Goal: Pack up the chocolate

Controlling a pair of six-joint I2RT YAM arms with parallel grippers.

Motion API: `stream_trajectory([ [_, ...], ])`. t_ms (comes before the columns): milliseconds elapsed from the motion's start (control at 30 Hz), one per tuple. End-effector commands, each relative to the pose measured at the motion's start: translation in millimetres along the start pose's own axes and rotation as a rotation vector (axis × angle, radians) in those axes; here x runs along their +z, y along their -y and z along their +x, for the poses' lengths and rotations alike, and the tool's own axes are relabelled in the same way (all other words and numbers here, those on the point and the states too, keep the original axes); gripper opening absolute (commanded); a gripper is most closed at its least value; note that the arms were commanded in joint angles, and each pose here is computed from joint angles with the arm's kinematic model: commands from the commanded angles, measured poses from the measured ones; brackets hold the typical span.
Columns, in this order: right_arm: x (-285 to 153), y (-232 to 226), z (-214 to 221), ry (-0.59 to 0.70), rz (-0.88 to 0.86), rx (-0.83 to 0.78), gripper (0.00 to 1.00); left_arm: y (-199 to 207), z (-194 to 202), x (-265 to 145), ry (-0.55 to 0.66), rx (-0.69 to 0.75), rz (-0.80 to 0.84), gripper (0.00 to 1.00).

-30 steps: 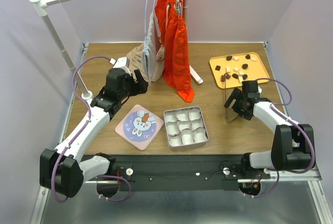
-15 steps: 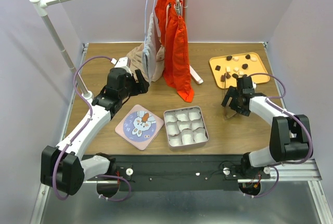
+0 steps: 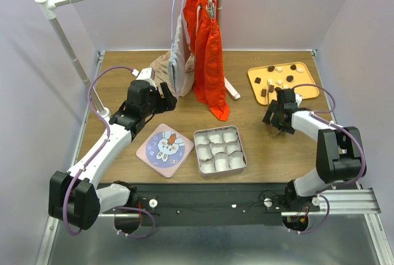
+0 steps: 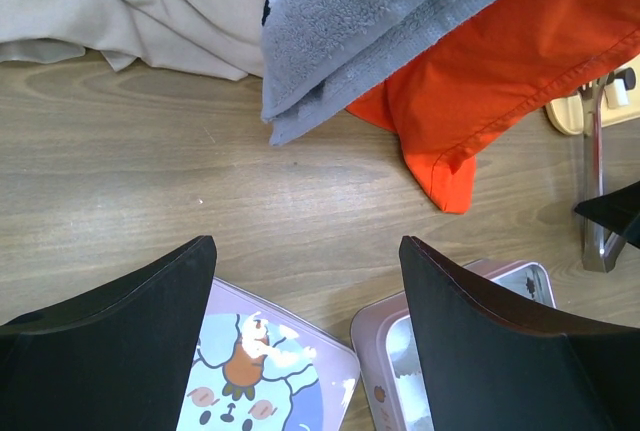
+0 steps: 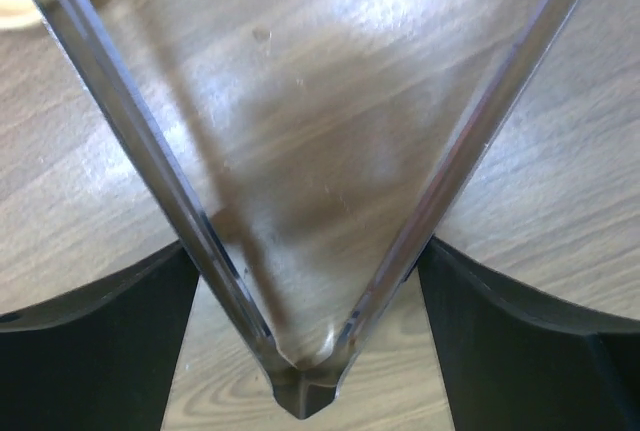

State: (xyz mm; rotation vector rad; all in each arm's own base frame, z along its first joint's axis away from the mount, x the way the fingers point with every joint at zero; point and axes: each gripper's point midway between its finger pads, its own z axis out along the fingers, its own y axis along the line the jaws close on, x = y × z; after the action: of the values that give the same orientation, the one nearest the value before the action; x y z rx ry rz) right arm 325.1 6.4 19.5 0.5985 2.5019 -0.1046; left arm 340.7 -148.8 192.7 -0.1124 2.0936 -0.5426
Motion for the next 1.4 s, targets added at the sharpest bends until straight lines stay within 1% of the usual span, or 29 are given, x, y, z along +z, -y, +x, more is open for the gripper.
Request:
stream_trajectory([
  [0, 6.3, -3.3, -3.5, 0.025, -0.001, 0.014, 0.69, 6.4, -6.8, -0.8, 0.019, 0.002, 0.030, 0.84],
  [67, 3.8, -2.0, -2.3, 0.029, -0.003, 0.018, 0.55, 5.2, -5.7, -0.7, 0.016, 0.002, 0.025, 0.84],
  [100, 0.1, -1.9, -4.0, 0.039, -0.009, 0.023, 0.46, 5.1, -5.4, -0.9, 0.016, 0.002, 0.025, 0.84],
  [167, -2.1, -1.6, -2.9, 0.041, -0.017, 0.024, 0.43, 5.2, -5.2, 0.1, 0.014, 0.002, 0.026, 0.84],
  [333, -10.5, -1.9, -2.9, 0.056, -0.040, 0.034, 0.43, 6.1, -7.5, 0.0, 0.019, 0.002, 0.027, 0.84],
  [667, -14.0, -5.8, 4.5, 0.033, -0.078, 0.026, 0.43, 5.8, -8.6, 0.0, 0.022, 0.002, 0.023, 0.83],
  [833, -32.2, -12.4, -5.4, 0.057, -0.127, 0.028, 0.43, 6.8, -10.3, -1.4, 0.021, 0.007, 0.025, 0.84],
  [933, -46.3, -13.6, -5.9, 0.045, -0.147, 0.019, 0.43, 10.7, -17.9, -5.3, 0.038, 0.012, 0.033, 0.84],
  [1033, -59.9, -11.6, -1.3, 0.007, -0.154, 0.009, 0.43, 11.2, -23.3, -8.7, 0.052, 0.026, 0.029, 0.84],
  [1067, -63.7, -7.1, 5.1, -0.023, -0.139, -0.002, 0.43, 11.7, -26.6, -10.0, 0.061, 0.036, 0.028, 0.84],
  [1167, -78.0, -3.9, 4.9, -0.052, -0.129, -0.012, 0.43, 15.0, -34.2, -11.4, 0.075, 0.052, 0.034, 0.84],
  [1233, -89.5, -9.7, -5.4, -0.050, -0.151, -0.017, 0.44, 15.5, -33.0, -9.4, 0.060, 0.065, 0.037, 0.84],
  [1267, -93.2, -10.7, 0.9, -0.094, -0.156, -0.027, 0.44, 19.6, -35.5, -9.7, 0.059, 0.071, 0.053, 0.84],
  [1333, -101.7, -19.8, -6.7, -0.113, -0.190, -0.041, 0.47, 18.8, -32.5, -6.7, 0.041, 0.086, 0.053, 0.84],
  [1367, -107.6, -24.9, 0.9, -0.168, -0.224, -0.046, 0.48, 20.7, -35.1, -6.4, 0.042, 0.092, 0.058, 0.84],
])
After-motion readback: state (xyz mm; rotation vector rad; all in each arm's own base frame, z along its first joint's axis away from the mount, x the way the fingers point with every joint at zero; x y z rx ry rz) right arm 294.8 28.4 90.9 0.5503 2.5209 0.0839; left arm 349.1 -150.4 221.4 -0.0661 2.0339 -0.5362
